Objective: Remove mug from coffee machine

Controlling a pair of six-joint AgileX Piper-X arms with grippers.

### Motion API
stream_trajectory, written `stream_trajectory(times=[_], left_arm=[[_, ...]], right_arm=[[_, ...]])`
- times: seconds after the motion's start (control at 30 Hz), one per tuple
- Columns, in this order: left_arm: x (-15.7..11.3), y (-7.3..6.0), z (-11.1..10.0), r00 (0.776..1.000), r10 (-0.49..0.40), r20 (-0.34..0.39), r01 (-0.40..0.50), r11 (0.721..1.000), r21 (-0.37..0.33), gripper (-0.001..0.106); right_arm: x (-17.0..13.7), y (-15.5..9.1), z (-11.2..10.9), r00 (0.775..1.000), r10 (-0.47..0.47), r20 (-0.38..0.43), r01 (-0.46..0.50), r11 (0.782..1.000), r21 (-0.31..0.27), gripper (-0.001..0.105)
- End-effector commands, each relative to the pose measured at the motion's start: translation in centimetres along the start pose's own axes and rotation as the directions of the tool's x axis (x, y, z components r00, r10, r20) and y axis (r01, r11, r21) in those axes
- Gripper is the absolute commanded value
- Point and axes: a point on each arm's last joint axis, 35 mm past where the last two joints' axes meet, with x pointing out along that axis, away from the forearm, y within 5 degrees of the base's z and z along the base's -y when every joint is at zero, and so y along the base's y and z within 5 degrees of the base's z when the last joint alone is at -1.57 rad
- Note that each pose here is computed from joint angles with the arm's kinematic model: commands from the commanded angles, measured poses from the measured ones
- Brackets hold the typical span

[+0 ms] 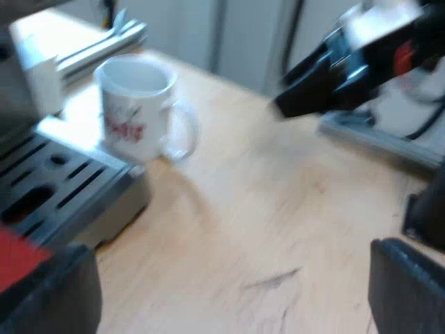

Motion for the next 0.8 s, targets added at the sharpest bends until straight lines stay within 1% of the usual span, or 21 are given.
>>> stream_trajectory(times=[0.03,0.13,0.2,0.27,0.33,0.43,0.47,0.5,0.53,0.6,0.67,0.7,0.73,0.8], left_arm=[[-1.2,-0.5,0.9,0.993,0.115,-0.036,-0.116,0.993,-0.033,0.08],[-1.9,-0.9,1.8,0.987,0.157,-0.037,-0.159,0.987,-0.034,0.08],[-2.7,-1.4,2.6,0.983,0.179,-0.039,-0.18,0.983,-0.036,0.08],[-3.2,-1.6,3.0,0.978,0.203,-0.043,-0.204,0.978,-0.046,0.08],[-3.5,-1.9,3.7,0.973,0.222,-0.059,-0.227,0.969,-0.096,0.08],[-3.6,-1.8,4.3,0.97,0.235,-0.061,-0.241,0.965,-0.104,0.08],[-3.6,-1.7,4.7,0.966,0.253,-0.056,-0.258,0.96,-0.114,0.08],[-3.7,-1.2,5.4,0.959,0.277,-0.059,-0.283,0.949,-0.139,0.08],[-3.7,-1.1,5.5,0.957,0.284,-0.06,-0.289,0.946,-0.146,0.08],[-3.9,-0.2,6.2,0.95,0.305,-0.071,-0.313,0.928,-0.201,0.08],[-4.3,0.7,6.7,0.942,0.329,-0.061,-0.334,0.91,-0.245,0.08],[-4.7,1.4,6.9,0.934,0.353,-0.049,-0.352,0.894,-0.276,0.08],[-4.8,1.5,7.0,0.933,0.356,-0.044,-0.353,0.891,-0.285,0.08],[-5.8,2.5,7.0,0.901,0.432,-0.026,-0.415,0.846,-0.333,0.08]], right_arm=[[-2.0,-0.2,1.1,0.998,0.04,-0.04,-0.039,0.999,0.027,0.058],[-3.2,-0.4,2.2,0.997,0.042,-0.064,-0.04,0.999,0.025,0.058],[-3.9,-0.5,2.8,0.995,0.056,-0.081,-0.054,0.998,0.027,0.058],[-4.5,-0.6,3.7,0.992,0.058,-0.108,-0.053,0.997,0.047,0.058],[-5.0,-0.7,5.0,0.986,0.082,-0.148,-0.075,0.996,0.049,0.058],[-5.4,-0.8,6.7,0.981,0.104,-0.163,-0.097,0.994,0.052,0.058],[-5.4,-0.9,7.4,0.981,0.106,-0.162,-0.099,0.994,0.053,0.058],[-5.6,-1.0,8.6,0.983,0.105,-0.151,-0.099,0.994,0.05,0.058],[-5.5,-1.0,8.8,0.982,0.106,-0.154,-0.099,0.994,0.05,0.058],[-5.4,-1.2,10.1,0.983,0.103,-0.152,-0.097,0.994,0.048,0.058],[-5.2,-1.2,10.8,0.983,0.103,-0.152,-0.098,0.995,0.036,0.058],[-5.0,-1.2,11.1,0.983,0.101,-0.151,-0.097,0.995,0.029,0.058],[-5.0,-1.2,11.2,0.984,0.098,-0.15,-0.095,0.995,0.029,0.058],[-4.8,-1.4,11.5,0.986,0.09,-0.137,-0.086,0.996,0.034,0.058]])
